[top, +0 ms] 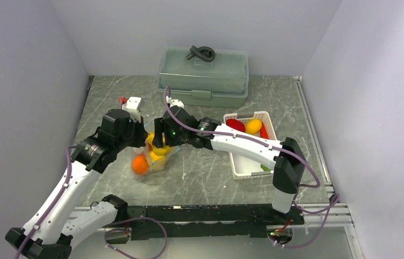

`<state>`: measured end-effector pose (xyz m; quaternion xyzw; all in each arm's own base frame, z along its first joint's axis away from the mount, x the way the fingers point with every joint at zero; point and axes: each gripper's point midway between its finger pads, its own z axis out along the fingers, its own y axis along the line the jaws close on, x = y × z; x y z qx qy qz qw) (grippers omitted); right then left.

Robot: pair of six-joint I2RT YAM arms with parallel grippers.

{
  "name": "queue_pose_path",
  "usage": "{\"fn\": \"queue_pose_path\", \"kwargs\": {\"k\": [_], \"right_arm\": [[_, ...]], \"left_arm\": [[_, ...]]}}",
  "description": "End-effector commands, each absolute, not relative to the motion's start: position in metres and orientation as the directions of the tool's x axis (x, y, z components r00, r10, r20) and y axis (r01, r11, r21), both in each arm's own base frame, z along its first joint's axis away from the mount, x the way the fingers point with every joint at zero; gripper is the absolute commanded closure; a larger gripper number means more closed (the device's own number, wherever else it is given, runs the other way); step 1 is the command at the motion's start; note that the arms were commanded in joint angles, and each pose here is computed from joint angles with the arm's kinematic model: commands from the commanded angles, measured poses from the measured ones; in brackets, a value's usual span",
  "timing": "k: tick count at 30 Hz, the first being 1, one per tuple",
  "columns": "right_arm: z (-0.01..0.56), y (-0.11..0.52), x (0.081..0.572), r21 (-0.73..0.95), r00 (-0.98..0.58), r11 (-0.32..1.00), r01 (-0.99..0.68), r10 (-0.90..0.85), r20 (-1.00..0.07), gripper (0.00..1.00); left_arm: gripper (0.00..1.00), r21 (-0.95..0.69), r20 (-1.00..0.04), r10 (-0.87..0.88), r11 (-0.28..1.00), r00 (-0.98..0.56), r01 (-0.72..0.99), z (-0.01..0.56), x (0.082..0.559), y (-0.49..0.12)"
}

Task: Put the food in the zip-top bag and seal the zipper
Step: Place the fake fruit in the zipper food storage bag.

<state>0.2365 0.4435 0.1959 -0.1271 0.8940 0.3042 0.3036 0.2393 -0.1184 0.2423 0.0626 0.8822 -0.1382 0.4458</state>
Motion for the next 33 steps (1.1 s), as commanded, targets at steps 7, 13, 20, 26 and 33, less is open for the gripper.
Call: {"fn": "queue_pose_path", "kwargs": {"k": [7,13,20,26,33], "right_arm": [[0.254,0.44,0.24,0.508,-0.716,0.735,-0.449,0.044,-0.696,0.19],[0.259,0.435,0.235,0.512,-0.712,0.727,-0.457,0.046,-0.701,0.13],[0.266,0.411,0.233,0.482,-0.685,0.751,-0.452,0.053,-0.726,0.12],[0.276,0.372,0.233,0.41,-0.637,0.809,-0.422,0.057,-0.769,0.12],[0.28,0.306,0.234,0.318,-0.598,0.892,-0.321,0.069,-0.799,0.12]], "left_arm": [[1.0,-0.193,-0.826,-0.026,0.952,-0.563,0.239,0.25,0.244,-0.119],[1.0,-0.191,-0.824,-0.025,0.953,-0.566,0.235,0.249,0.244,-0.119],[1.0,-0.189,-0.823,-0.024,0.954,-0.568,0.233,0.248,0.244,-0.119],[1.0,-0.188,-0.822,-0.024,0.954,-0.568,0.232,0.248,0.245,-0.119],[1.0,-0.191,-0.824,-0.023,0.952,-0.566,0.24,0.249,0.244,-0.12]]}}
